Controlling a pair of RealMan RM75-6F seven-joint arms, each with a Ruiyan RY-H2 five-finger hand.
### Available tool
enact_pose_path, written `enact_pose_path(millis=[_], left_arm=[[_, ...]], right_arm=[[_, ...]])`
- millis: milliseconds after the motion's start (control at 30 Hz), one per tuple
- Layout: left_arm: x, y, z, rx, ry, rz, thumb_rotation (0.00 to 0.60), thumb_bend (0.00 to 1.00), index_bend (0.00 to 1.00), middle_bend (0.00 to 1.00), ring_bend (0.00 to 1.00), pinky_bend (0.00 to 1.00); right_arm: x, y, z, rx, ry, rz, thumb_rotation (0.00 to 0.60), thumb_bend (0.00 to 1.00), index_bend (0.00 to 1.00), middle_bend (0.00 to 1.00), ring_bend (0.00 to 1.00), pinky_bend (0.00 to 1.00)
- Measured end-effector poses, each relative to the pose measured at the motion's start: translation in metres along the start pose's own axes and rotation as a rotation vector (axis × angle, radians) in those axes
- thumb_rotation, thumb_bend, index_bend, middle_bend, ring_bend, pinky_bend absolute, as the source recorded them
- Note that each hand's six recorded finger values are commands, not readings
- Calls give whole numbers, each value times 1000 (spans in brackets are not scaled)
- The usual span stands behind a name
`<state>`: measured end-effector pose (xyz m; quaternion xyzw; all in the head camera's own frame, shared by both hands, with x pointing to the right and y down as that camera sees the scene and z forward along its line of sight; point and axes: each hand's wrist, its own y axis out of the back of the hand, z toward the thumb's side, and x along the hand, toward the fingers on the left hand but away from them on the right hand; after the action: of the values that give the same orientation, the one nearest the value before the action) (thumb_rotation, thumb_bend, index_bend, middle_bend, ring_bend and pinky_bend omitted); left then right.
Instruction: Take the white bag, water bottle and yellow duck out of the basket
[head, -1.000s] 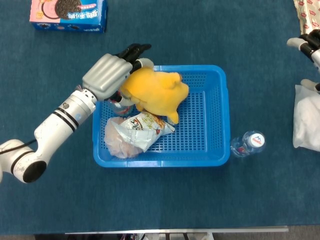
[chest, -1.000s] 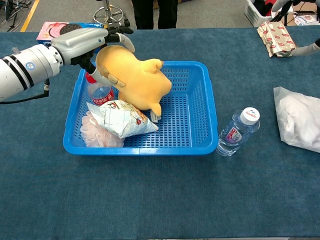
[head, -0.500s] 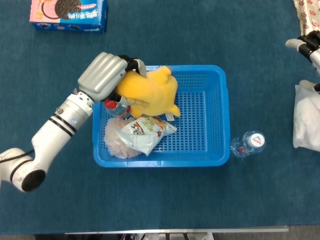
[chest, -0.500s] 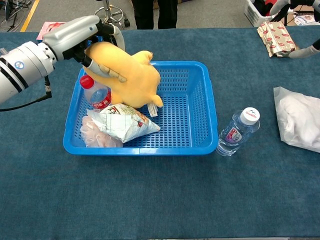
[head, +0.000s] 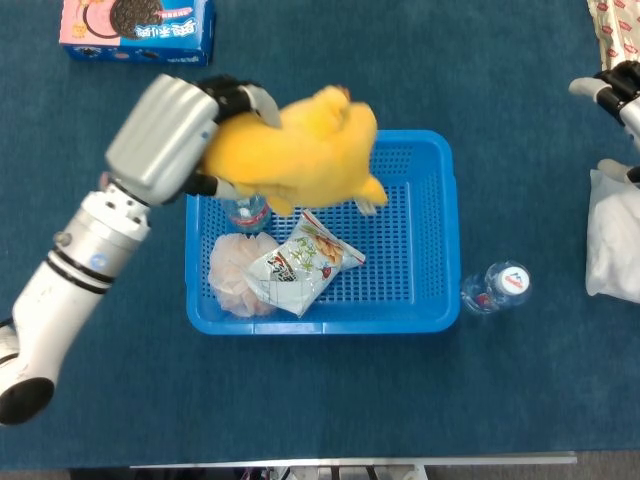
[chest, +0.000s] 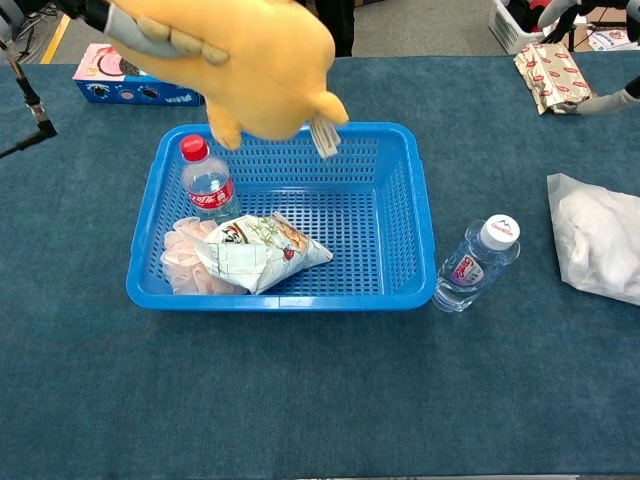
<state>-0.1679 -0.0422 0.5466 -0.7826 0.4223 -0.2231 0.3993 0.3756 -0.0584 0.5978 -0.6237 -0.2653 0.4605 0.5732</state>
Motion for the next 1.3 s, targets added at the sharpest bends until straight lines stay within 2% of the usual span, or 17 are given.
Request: enact_pose_path(millis=[133,300,500,633,800,900,1067,1133,1233,1300], left_arm=[[-1,19,-2,71,21,69,600,170,574,520,482,745],[-5,34,-12,202,80,122,600,169,574,519,483,745],[-13,40,-38,444,184,148,600,169,568,517,480,745],[-21,43,-66,654,276,174,600,169,561,517,477,745],[-38,44,-104,854,408,187,600,170,558,517,475,745],[-51,42,-124,896,493,158,600,170,557,518,475,745],[-74,32,-152,849,631,45,600,169,524,481,444,734],[-83,26,-162,812,689,-23,600,169,467,381,362,689],[-97,19,-173,771,777,-133,600,161,237,69,126,531],[-105,15,-178,758,825,-199,600,122,127,8,42,468]], right_arm=[[2,0,-1,0,-2,1,600,0,279,380,282,533],[2,0,-1,-1,-5,2,600,0,279,380,282,533],[3,-5,0,-6,-2,12,600,0,279,380,282,533],[4,-7,0,-9,-5,17,600,0,279,380,282,533],[6,-10,-3,-14,-13,26,600,0,279,380,283,533],[6,-12,-3,-17,-17,33,600,0,279,380,282,533],[6,-16,-3,-23,-18,40,600,0,279,380,282,533],[6,-18,-2,-24,-17,44,600,0,279,380,282,533],[5,-19,-1,-27,-14,47,600,0,279,380,282,533],[4,-20,-1,-29,-13,47,600,0,279,380,282,533]])
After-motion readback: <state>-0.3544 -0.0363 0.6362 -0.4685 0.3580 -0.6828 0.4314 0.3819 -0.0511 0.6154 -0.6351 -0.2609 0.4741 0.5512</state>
